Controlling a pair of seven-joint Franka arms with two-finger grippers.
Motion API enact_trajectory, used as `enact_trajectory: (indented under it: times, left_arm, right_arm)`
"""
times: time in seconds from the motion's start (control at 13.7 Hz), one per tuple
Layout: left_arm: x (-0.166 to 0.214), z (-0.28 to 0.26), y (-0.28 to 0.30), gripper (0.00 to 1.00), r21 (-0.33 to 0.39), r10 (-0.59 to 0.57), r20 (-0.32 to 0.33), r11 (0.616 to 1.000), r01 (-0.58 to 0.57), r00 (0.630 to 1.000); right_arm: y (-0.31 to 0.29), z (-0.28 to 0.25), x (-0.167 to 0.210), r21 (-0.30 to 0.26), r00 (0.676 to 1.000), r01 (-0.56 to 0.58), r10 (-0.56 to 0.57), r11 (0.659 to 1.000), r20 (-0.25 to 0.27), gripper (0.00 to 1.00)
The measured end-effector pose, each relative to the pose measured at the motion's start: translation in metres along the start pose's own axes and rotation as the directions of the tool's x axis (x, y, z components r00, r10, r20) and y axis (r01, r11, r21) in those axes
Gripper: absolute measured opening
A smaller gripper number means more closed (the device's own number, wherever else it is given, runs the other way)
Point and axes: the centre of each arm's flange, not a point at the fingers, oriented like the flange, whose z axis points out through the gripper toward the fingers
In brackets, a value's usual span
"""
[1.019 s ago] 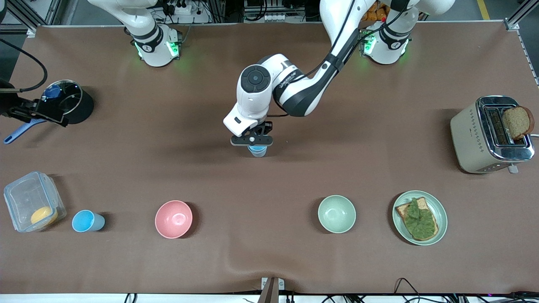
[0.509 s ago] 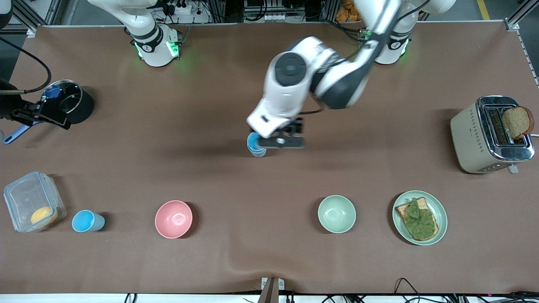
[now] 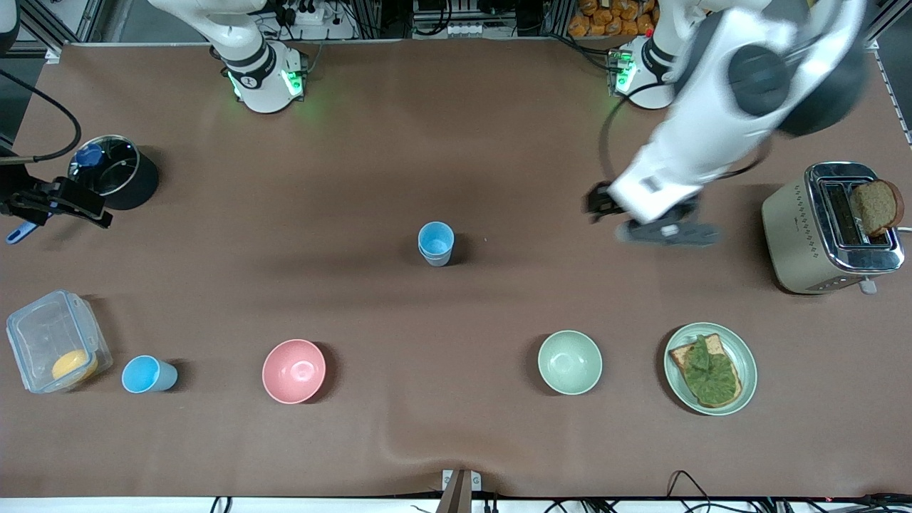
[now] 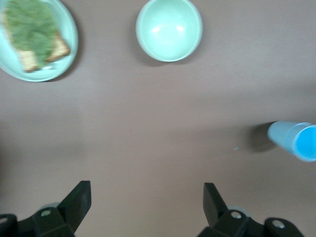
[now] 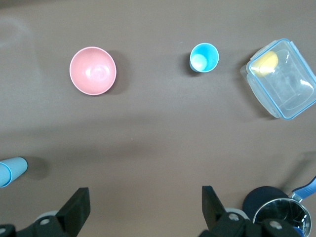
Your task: Stack blue cups with both arms
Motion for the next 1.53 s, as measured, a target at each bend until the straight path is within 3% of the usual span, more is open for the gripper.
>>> enact_trajectory:
  times: [0.22, 0.36, 0.58, 1.53]
  left_arm:
    - [-0.025, -0.033, -0.078, 1.00, -0.001, -0.023, -0.016, 1.000, 0.023, 1.000]
    - [-0.034, -0.048, -0.104, 1.00, 0.045, -0.037, -0.010, 0.998, 0.038, 0.999]
    - [-0.037, -0.064, -0.113, 1.00, 0.091, -0.042, -0.018, 0.995, 0.043, 0.999]
    - [-0.035, -0.097, -0.182, 1.00, 0.085, -0.169, -0.075, 0.981, 0.175, 0.983]
  right_arm:
    - [0.001, 0.006, -0.002, -0.004, 1.000, -0.001, 0.002, 1.000, 0.030, 1.00]
    - [0.006, 0.008, -0.003, -0.007, 0.999, -0.009, 0.009, 1.000, 0.042, 1.00]
    - [0.009, 0.008, -0.003, -0.006, 0.999, -0.015, 0.015, 1.000, 0.043, 1.00]
    - [0.006, 0.010, -0.003, -0.005, 0.999, -0.009, 0.009, 1.000, 0.049, 1.00]
